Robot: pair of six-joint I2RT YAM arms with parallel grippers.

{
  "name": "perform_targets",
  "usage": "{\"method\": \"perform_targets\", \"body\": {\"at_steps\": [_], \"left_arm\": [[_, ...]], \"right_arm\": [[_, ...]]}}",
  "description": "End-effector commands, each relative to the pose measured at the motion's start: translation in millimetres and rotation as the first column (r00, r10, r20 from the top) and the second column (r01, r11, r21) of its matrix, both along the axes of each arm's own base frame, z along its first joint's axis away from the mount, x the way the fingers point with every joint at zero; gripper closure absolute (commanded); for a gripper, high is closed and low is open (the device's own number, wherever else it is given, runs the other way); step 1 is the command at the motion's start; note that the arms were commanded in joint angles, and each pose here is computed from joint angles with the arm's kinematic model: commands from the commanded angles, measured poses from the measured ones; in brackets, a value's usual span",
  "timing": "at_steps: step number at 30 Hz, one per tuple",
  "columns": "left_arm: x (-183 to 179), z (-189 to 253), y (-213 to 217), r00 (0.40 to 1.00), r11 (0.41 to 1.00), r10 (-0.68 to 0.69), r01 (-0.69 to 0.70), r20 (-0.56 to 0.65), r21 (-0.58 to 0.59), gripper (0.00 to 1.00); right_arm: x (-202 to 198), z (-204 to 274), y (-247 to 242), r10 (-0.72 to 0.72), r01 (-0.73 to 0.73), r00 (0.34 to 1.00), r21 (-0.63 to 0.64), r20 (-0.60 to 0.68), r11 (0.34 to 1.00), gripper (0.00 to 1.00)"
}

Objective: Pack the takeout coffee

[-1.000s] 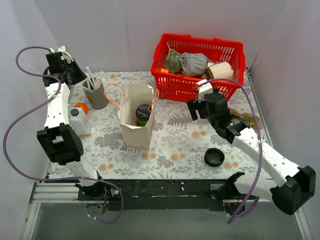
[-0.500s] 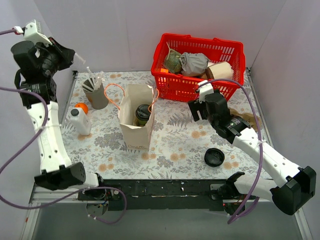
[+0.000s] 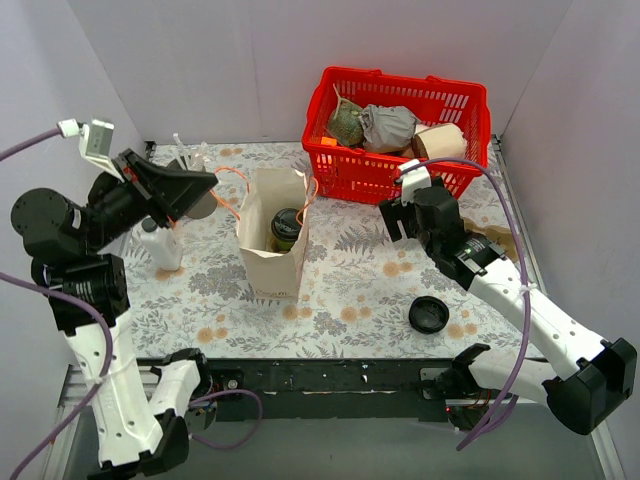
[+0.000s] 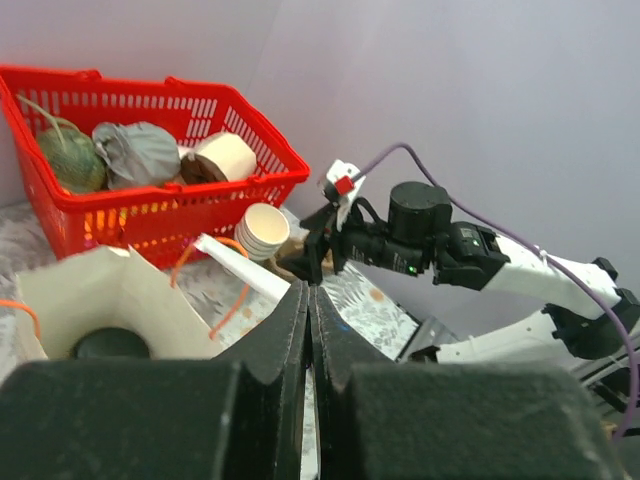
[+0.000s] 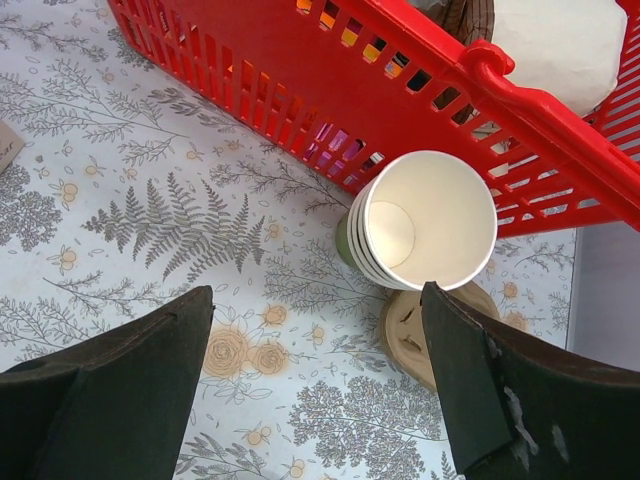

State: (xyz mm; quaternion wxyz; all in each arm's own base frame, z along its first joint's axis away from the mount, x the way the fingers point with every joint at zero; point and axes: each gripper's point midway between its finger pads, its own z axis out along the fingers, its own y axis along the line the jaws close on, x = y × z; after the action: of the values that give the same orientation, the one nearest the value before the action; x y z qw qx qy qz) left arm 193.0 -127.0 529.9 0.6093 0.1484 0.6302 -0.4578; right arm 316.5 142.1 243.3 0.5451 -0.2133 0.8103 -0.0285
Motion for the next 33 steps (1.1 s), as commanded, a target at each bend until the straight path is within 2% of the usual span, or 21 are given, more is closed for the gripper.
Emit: {"method": "perform_targets", "body": {"at_steps": [1, 2, 6, 10, 12, 13, 14, 16, 20, 21, 25, 26, 28, 29, 32, 33], "left_arm": [[-4, -48, 1, 0.973, 0.999, 0.018, -0.025, -0.230, -0.030, 1.00], [3, -55, 6, 0.965, 0.997, 0.067, -0.075, -0.252, -0.023, 1.00], [7, -86, 5, 0.936, 0.998, 0.031, -0.047, -0.351, -0.037, 1.00], [23, -128, 20, 0.856, 0.988, 0.144, -0.157, -0.496, 0.017, 1.00], [23, -135, 18, 0.849, 0.992, 0.111, -0.129, -0.517, 0.000, 1.00], [23, -134, 16, 0.858, 0.994, 0.091, -0.109, -0.505, -0.006, 0.93], [22, -133, 14, 0.862, 0.995, 0.077, -0.095, -0.502, -0.010, 0.53], [24, -127, 13, 0.874, 0.997, 0.056, -0.074, -0.483, -0.019, 0.02], [42, -114, 18, 0.883, 0.995, 0.070, -0.094, -0.465, -0.028, 0.02], [47, -105, 19, 0.892, 0.995, 0.079, -0.101, -0.445, -0.026, 0.02], [90, -88, 48, 0.876, 0.959, 0.270, -0.282, -0.400, 0.031, 0.02], [112, -92, 70, 0.822, 0.910, 0.397, -0.409, -0.408, 0.063, 0.02], [129, -94, 100, 0.737, 0.823, 0.555, -0.555, -0.385, 0.124, 0.02], [145, -106, 139, 0.591, 0.683, 0.714, -0.707, -0.375, 0.184, 0.02], [156, -137, 183, 0.390, 0.506, 0.843, -0.809, -0.370, 0.299, 0.02], [162, -154, 191, 0.339, 0.481, 0.852, -0.808, -0.399, 0.341, 0.02]], "right_arm": [[1, 26, 1, -0.002, -0.002, 0.998, 0.069, 0.061, 0.998, 0.09], [0, 25, 2, 0.003, -0.007, 0.998, 0.072, 0.058, 0.997, 0.09], [-1, 22, 5, 0.020, -0.023, 0.999, 0.075, 0.050, 0.997, 0.10], [0, 11, 7, 0.034, -0.034, 0.999, 0.037, 0.006, 0.999, 0.10], [2, 6, 7, 0.026, -0.025, 1.000, 0.020, -0.017, 0.999, 0.09], [2, 5, 7, 0.022, -0.022, 1.000, 0.017, -0.021, 1.000, 0.09], [2, 3, 7, 0.021, -0.021, 0.999, 0.011, -0.027, 1.000, 0.09], [2, 0, 6, 0.021, -0.021, 0.999, -0.002, -0.043, 1.000, 0.09], [4, 4, -2, -0.059, 0.060, 0.998, 0.031, -0.039, 0.998, 0.06], [5, 6, -5, -0.082, 0.084, 0.996, 0.050, -0.034, 0.995, 0.02], [13, 17, -22, -0.158, 0.165, 0.986, 0.185, -0.049, 0.969, 0.02], [15, 19, -27, -0.174, 0.180, 0.984, 0.204, -0.047, 0.962, 0.02], [21, 19, -45, -0.234, 0.240, 0.971, 0.231, -0.050, 0.943, 0.02], [20, 19, -51, -0.259, 0.269, 0.963, 0.234, -0.074, 0.934, 0.02], [13, 20, -79, -0.392, 0.403, 0.915, 0.155, -0.097, 0.902, 0.02], [12, 25, -90, -0.440, 0.446, 0.895, 0.137, -0.073, 0.885, 0.02]]}}
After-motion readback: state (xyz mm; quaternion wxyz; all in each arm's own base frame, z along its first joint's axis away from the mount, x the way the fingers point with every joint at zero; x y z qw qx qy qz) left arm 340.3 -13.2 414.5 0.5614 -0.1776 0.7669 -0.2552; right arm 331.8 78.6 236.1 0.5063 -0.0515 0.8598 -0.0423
